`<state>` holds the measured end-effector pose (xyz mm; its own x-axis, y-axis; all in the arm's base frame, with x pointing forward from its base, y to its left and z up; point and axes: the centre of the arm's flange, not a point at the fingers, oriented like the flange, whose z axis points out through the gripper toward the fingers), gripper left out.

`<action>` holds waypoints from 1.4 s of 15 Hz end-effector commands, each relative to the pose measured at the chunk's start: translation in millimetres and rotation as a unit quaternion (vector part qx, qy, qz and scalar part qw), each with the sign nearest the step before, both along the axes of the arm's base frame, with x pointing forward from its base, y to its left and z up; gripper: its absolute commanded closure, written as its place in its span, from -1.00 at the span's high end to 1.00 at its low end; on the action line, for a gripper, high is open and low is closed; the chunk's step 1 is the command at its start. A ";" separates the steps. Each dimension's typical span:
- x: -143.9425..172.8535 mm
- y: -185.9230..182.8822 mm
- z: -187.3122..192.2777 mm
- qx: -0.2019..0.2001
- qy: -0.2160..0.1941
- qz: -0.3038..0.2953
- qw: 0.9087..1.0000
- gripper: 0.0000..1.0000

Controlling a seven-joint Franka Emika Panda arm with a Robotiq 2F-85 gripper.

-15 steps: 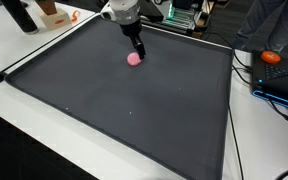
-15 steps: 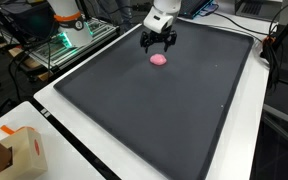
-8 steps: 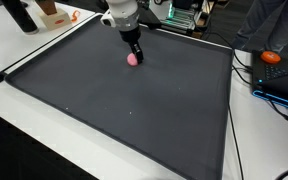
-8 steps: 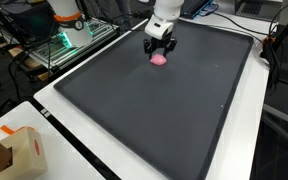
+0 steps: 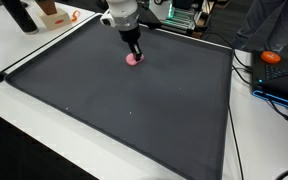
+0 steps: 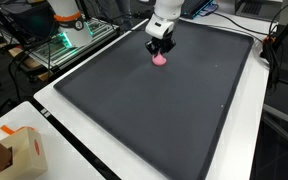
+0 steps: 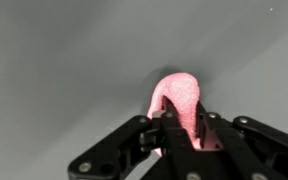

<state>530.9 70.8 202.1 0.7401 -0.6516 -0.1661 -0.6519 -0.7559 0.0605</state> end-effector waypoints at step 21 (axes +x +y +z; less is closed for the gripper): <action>-9.0 1.4 16.0 0.006 0.008 -0.005 1.000 0.48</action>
